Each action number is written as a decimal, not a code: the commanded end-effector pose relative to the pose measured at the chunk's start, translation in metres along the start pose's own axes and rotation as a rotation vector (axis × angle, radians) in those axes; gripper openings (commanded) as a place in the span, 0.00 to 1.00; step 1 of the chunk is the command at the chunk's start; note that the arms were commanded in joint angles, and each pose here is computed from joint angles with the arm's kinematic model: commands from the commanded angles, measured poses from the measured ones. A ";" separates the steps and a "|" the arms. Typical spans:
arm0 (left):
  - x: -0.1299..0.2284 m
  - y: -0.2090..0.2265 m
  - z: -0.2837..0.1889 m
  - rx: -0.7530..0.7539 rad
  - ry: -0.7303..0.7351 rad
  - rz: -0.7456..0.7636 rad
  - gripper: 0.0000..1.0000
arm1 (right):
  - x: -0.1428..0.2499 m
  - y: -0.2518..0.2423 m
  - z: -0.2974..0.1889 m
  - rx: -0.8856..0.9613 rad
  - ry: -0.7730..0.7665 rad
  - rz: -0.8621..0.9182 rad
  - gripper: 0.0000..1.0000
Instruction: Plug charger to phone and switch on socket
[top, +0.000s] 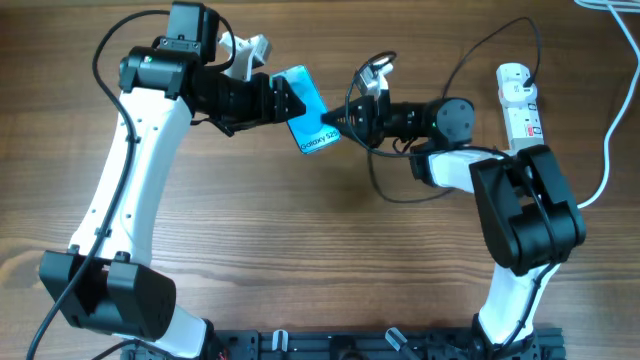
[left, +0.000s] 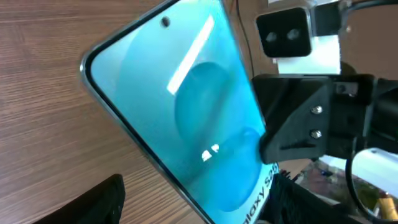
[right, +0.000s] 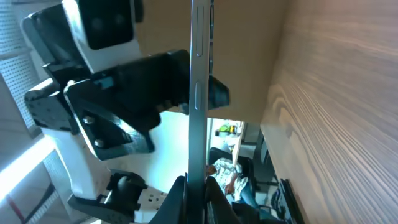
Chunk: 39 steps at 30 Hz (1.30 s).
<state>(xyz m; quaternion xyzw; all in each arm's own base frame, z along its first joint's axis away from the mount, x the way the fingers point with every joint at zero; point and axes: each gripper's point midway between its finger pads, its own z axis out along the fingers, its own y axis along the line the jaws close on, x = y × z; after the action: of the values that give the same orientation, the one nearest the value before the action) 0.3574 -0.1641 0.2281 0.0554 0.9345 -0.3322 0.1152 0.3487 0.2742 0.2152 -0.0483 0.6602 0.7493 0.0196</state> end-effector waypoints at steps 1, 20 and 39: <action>-0.015 0.001 0.001 0.019 -0.057 -0.159 0.75 | -0.002 0.036 0.005 -0.050 -0.001 -0.133 0.04; -0.029 -0.061 -0.012 0.369 -0.051 -0.132 0.48 | 0.016 0.052 0.035 -0.064 0.118 -0.199 0.04; -0.008 -0.076 0.001 0.369 0.031 -0.138 0.43 | 0.049 0.033 0.030 0.043 0.348 -0.282 0.04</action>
<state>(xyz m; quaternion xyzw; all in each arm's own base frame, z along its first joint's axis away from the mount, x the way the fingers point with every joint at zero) 0.3734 -0.2006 0.2644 -0.0134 0.8783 -0.4668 0.1026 0.3159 0.2929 0.2420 -0.1945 0.6650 0.7211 -0.0003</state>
